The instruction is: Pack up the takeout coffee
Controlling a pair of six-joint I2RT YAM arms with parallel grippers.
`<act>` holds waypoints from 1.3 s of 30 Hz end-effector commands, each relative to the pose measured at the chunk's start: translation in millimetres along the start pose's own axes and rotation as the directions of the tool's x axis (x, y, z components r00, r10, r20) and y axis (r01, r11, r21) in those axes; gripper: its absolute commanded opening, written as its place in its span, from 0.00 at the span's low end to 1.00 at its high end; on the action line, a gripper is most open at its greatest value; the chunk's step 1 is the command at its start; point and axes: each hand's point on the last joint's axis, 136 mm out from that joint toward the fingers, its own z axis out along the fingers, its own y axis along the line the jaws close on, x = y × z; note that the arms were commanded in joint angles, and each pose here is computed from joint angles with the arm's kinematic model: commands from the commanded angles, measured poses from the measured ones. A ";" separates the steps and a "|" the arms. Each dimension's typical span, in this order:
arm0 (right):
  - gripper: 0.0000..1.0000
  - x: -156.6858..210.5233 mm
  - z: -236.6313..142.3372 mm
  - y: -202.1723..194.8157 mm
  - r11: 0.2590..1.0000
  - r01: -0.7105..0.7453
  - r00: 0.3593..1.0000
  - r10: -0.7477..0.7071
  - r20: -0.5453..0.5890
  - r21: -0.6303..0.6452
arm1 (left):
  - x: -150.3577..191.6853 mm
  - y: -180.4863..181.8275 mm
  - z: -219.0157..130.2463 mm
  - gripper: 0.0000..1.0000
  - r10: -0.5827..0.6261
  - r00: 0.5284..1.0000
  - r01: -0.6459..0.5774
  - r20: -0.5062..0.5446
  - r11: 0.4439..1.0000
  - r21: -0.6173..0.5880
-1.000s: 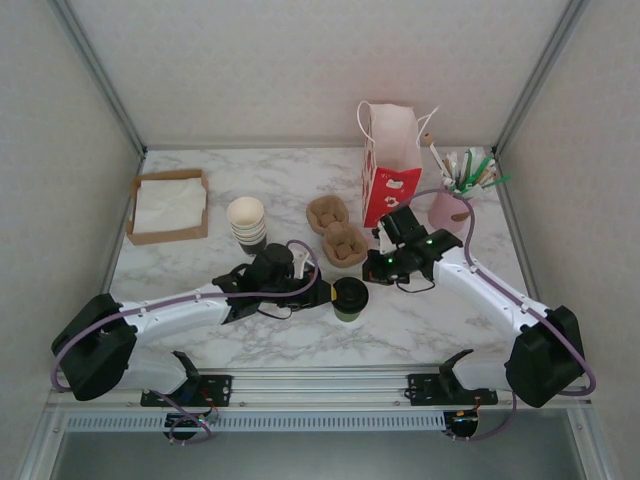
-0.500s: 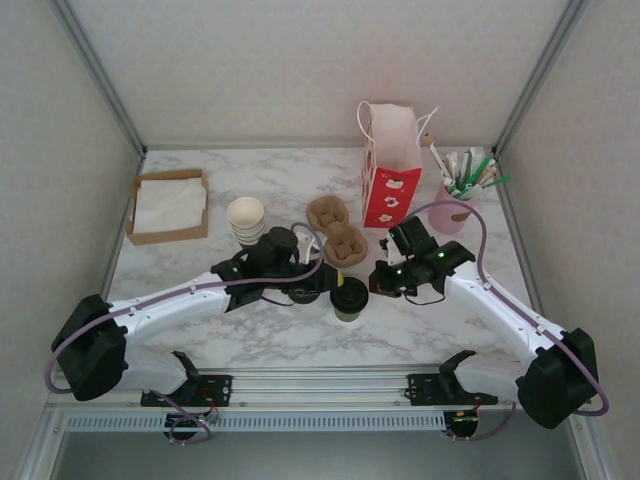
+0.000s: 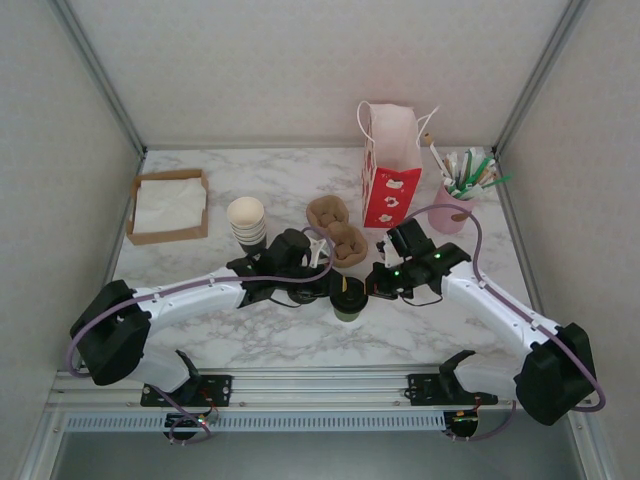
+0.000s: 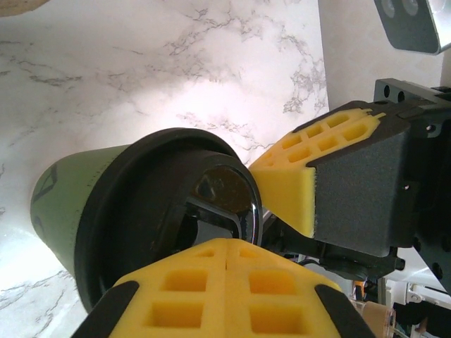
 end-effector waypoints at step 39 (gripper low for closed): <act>0.00 -41.2 0.4 16.8 0.982 0.123 0.992 -0.127 0.024 0.141 | 2.2 -11.5 -9.7 0.01 0.007 0.998 -0.009 0.059 1.000 0.026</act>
